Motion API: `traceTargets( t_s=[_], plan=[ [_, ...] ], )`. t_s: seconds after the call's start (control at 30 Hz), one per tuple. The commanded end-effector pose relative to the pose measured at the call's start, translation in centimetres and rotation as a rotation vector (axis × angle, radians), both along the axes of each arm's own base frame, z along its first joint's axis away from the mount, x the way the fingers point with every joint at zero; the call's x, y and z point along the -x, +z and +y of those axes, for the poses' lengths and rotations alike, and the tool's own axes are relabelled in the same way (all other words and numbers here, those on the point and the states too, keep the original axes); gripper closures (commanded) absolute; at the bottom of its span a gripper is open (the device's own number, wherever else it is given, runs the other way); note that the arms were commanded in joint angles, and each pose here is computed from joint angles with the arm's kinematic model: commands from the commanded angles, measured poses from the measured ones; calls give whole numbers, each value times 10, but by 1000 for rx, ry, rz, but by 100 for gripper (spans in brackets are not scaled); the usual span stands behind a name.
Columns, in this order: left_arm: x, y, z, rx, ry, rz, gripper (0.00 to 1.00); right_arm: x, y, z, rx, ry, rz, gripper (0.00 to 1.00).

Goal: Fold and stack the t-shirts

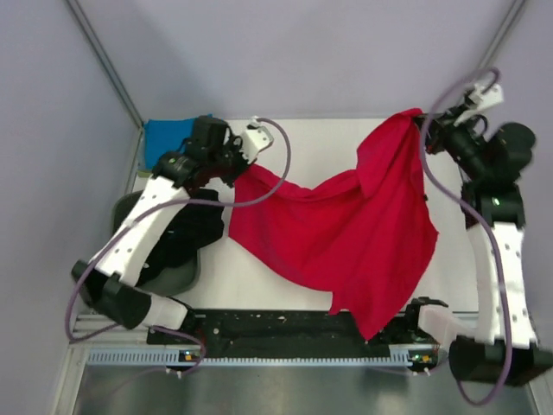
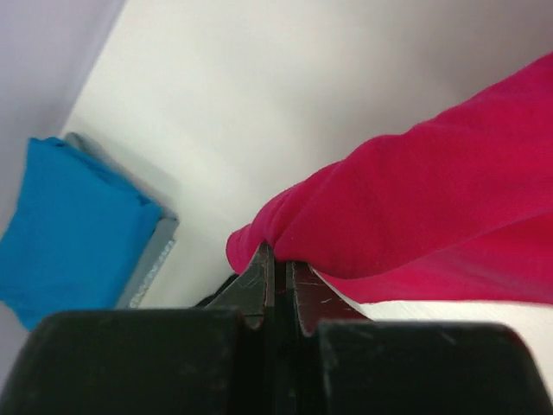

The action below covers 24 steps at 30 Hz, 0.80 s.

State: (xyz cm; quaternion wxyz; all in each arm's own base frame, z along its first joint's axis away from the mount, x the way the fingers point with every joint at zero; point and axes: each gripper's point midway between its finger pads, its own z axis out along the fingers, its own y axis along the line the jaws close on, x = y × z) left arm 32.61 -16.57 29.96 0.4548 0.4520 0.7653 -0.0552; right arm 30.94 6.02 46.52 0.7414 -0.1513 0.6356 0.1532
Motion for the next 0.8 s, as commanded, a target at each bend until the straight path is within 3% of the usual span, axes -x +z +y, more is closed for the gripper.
traceTargets(
  t_s=[0.0,0.07,0.1,0.13,0.2,0.23,0.27,0.37,0.47,0.63,0.77],
  plan=[
    [-69,-59,-29,-32,27,48,100,-101,-67,-17,-38,-37,125,100],
    [-100,-79,-37,-52,63,70,100,-142,-98,-30,-70,-99,253,100],
    [-116,-87,-41,-63,91,82,100,-159,-112,-37,-88,-137,318,90],
    [-133,-81,-46,-52,117,75,78,-176,-121,-44,-110,-176,381,83],
    [-148,-90,-48,-72,160,113,38,-195,-145,-59,-139,-268,535,56],
    [-153,-90,-48,-80,173,110,29,-201,-149,-66,-154,-319,595,46],
    [-155,-91,-47,-84,182,106,19,-200,-152,-72,-159,-360,651,41],
    [-148,-79,-34,-116,171,34,16,-182,-170,-78,-177,-426,744,30],
    [-111,-71,-30,-132,35,-18,16,-134,-204,-89,-159,-535,820,29],
    [-42,-127,-6,-275,-178,38,20,-46,-285,-83,-167,-594,992,28],
    [-3,-175,15,-322,-156,175,26,7,-337,-68,-160,-605,1077,28]
  ],
)
